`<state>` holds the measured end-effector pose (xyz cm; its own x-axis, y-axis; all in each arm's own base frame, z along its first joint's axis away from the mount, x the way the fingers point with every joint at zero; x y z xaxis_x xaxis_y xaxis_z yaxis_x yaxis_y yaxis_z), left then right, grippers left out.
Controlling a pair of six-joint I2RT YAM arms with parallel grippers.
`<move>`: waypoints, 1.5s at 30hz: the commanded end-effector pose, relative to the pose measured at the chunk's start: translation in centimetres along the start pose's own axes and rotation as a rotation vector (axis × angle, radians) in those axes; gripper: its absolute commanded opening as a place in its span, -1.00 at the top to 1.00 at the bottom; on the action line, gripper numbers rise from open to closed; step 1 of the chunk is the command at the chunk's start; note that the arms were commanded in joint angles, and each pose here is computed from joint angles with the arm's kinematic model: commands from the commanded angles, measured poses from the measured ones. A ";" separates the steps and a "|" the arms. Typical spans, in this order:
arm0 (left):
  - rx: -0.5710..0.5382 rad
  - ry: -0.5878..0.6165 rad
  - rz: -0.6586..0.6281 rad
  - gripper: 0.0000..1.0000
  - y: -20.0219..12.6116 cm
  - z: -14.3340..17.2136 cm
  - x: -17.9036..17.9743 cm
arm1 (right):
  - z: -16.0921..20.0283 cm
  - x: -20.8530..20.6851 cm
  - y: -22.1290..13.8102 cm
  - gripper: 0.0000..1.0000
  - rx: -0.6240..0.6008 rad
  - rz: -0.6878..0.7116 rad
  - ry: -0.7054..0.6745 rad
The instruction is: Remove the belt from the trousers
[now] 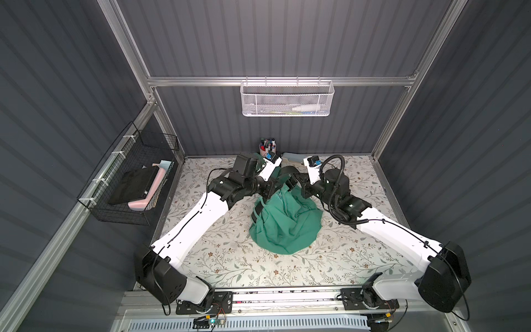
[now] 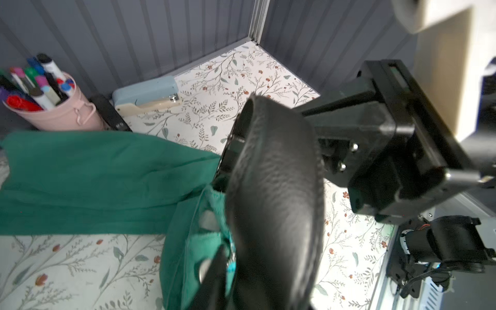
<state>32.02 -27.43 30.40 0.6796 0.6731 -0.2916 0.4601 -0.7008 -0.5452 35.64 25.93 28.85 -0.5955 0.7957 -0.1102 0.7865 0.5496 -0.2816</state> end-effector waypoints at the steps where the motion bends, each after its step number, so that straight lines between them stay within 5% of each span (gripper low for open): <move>1: -0.004 0.135 -0.061 -0.15 -1.5 0.0 0.7 | -2.4 -1.9 -0.3 1.00 -0.003 0.081 -0.073; 5: -0.045 0.265 -0.106 -0.53 -2.5 -2.0 0.8 | -2.9 -1.8 0.1 1.00 0.037 0.070 -0.105; 14: -0.123 0.697 -0.114 -0.66 -2.6 -5.5 -2.6 | -2.9 -1.0 0.3 1.00 0.061 0.021 -0.079; 27: 0.031 0.797 -0.139 -0.65 3.2 -5.8 -1.6 | -2.7 -0.7 0.3 1.00 0.056 0.002 -0.030; 35: 0.031 0.736 -0.138 -0.13 5.2 -6.1 -1.1 | -2.1 -0.4 0.5 1.00 0.054 -0.018 0.003; 42: -0.033 0.608 -0.108 0.96 5.4 -7.2 -1.8 | -1.6 -0.6 0.7 1.00 0.033 -0.032 0.069; 45: -0.072 0.540 -0.107 1.00 4.3 -8.1 -1.7 | -1.7 -1.6 0.0 0.84 -0.012 -0.051 0.147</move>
<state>37.77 -32.96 31.81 0.8197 0.4936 0.2907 0.5620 -0.5950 -0.5745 36.91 25.47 28.63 -0.5933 0.8038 -0.0430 0.7572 0.5392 -0.3685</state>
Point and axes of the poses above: each gripper's point midway between its finger pads, its own y axis out along the fingers, its own x axis along the line the jaws close on, z = x × y, the point moved 1 cm from there along -y, back along the fingers, and after that the axes turned 9 degrees about -y, right-handed, at the moved point
